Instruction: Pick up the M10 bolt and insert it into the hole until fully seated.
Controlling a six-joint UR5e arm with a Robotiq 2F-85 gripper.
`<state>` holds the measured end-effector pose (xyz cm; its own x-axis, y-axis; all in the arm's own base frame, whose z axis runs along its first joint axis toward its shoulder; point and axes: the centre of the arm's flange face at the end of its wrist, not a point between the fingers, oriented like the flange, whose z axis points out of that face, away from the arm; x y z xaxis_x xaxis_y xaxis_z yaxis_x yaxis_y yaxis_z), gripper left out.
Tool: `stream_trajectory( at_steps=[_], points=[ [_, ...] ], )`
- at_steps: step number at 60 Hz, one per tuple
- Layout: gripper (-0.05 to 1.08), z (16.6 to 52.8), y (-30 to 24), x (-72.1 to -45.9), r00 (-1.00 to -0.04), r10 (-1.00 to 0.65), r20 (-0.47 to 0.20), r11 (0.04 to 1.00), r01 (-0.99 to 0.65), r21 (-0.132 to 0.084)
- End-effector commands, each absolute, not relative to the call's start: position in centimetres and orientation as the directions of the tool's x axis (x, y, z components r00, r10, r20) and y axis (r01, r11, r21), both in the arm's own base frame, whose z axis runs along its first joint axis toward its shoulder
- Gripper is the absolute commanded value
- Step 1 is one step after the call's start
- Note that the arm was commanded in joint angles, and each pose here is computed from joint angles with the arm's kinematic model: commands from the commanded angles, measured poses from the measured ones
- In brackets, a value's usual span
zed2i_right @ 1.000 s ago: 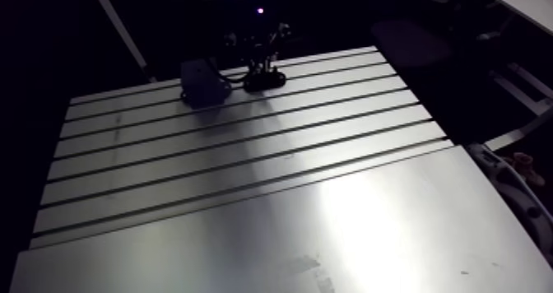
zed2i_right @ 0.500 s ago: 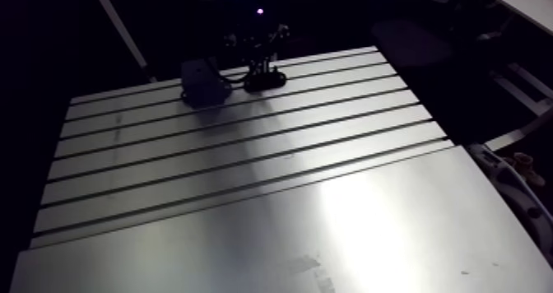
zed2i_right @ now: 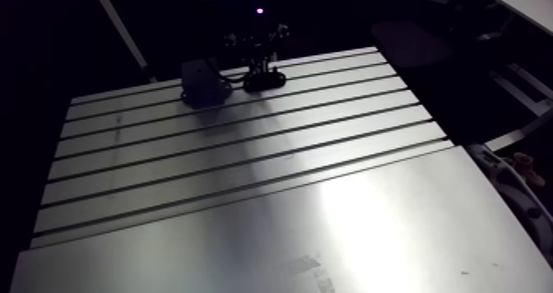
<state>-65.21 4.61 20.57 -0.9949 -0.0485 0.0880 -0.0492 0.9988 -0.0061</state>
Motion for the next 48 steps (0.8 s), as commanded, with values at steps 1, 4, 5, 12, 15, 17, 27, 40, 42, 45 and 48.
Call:
stream_trajectory(
  at_steps=[1,4,5,12,15,17,27,40,42,45,48],
  points=[
    [0.87,20.9,4.7,-65.3,-0.994,-0.048,0.094,0.999,-0.049,-0.005],
    [0.87,21.0,4.7,-65.3,-0.994,-0.048,0.096,0.999,-0.049,-0.005],
    [0.88,21.1,4.7,-65.3,-0.994,-0.048,0.098,0.999,-0.049,-0.005],
    [0.90,21.4,4.7,-65.3,-0.993,-0.048,0.104,0.999,-0.049,-0.003],
    [0.92,21.7,4.7,-65.3,-0.993,-0.051,0.108,0.999,-0.052,-0.002],
    [0.93,22.0,4.7,-65.3,-0.992,-0.051,0.113,0.999,-0.052,-0.002],
    [1.02,23.2,4.4,-65.3,-0.990,-0.054,0.132,0.999,-0.054,0.001],
    [1.08,25.4,4.0,-65.3,-0.980,-0.059,0.192,0.998,-0.057,0.017],
    [1.08,25.7,4.0,-65.4,-0.979,-0.058,0.196,0.998,-0.056,0.016],
    [1.08,25.9,4.0,-65.4,-0.978,-0.058,0.199,0.998,-0.056,0.017],
    [1.08,26.7,3.3,-65.6,-0.975,-0.067,0.212,0.998,-0.065,0.017]
  ],
)
